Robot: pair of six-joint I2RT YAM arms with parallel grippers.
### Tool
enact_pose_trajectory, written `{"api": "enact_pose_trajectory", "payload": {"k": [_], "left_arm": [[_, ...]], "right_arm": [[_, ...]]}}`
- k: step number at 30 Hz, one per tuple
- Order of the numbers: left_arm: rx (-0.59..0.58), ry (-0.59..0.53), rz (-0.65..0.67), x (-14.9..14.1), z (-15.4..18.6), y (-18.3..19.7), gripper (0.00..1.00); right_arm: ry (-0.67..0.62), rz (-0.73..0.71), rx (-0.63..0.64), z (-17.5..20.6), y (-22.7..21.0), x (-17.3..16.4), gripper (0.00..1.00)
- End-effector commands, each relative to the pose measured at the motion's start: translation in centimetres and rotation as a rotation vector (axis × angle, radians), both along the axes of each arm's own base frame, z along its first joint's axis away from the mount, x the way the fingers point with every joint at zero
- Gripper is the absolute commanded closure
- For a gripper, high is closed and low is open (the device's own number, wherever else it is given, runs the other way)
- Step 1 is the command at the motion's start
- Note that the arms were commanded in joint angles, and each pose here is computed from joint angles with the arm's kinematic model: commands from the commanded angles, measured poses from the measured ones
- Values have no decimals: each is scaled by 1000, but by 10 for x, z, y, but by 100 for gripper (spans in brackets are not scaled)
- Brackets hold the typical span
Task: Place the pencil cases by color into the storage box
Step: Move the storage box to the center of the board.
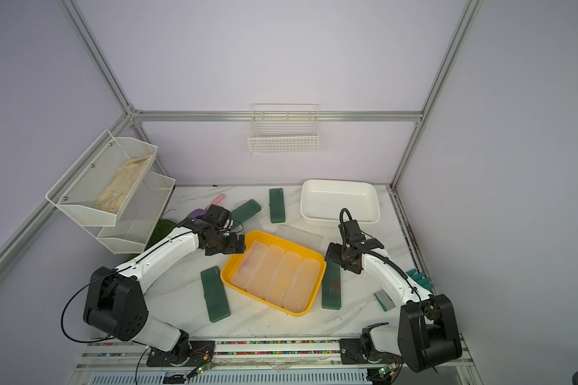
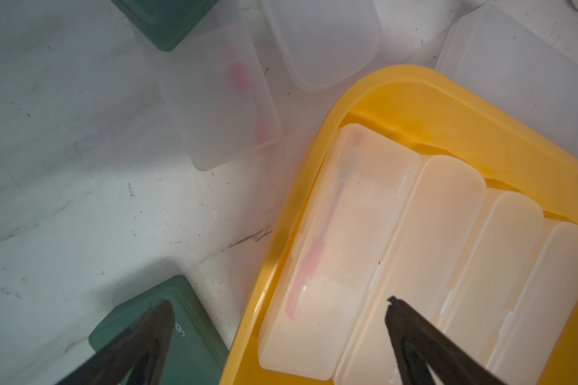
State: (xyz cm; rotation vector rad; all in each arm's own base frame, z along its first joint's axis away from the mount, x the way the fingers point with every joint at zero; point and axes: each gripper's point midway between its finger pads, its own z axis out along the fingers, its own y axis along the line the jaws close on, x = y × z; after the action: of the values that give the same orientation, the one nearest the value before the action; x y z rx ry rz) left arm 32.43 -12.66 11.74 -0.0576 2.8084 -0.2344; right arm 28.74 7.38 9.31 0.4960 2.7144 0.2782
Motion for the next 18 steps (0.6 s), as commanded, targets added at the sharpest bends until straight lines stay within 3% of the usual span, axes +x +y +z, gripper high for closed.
{"api": "enact_pose_trajectory", "payload": {"k": [1,9,18], "left_arm": [[-43,18,30,-2,-11,-5,0],[-82,48,23,-11,-34,-27,0],[-108,35,-78,-23,-34,-90,0]], "right_arm": [[-3,14,-18,3,0,0,11],[-76,33,22,33,10,22,10],[-174,10,33,74,6,40,11]]}}
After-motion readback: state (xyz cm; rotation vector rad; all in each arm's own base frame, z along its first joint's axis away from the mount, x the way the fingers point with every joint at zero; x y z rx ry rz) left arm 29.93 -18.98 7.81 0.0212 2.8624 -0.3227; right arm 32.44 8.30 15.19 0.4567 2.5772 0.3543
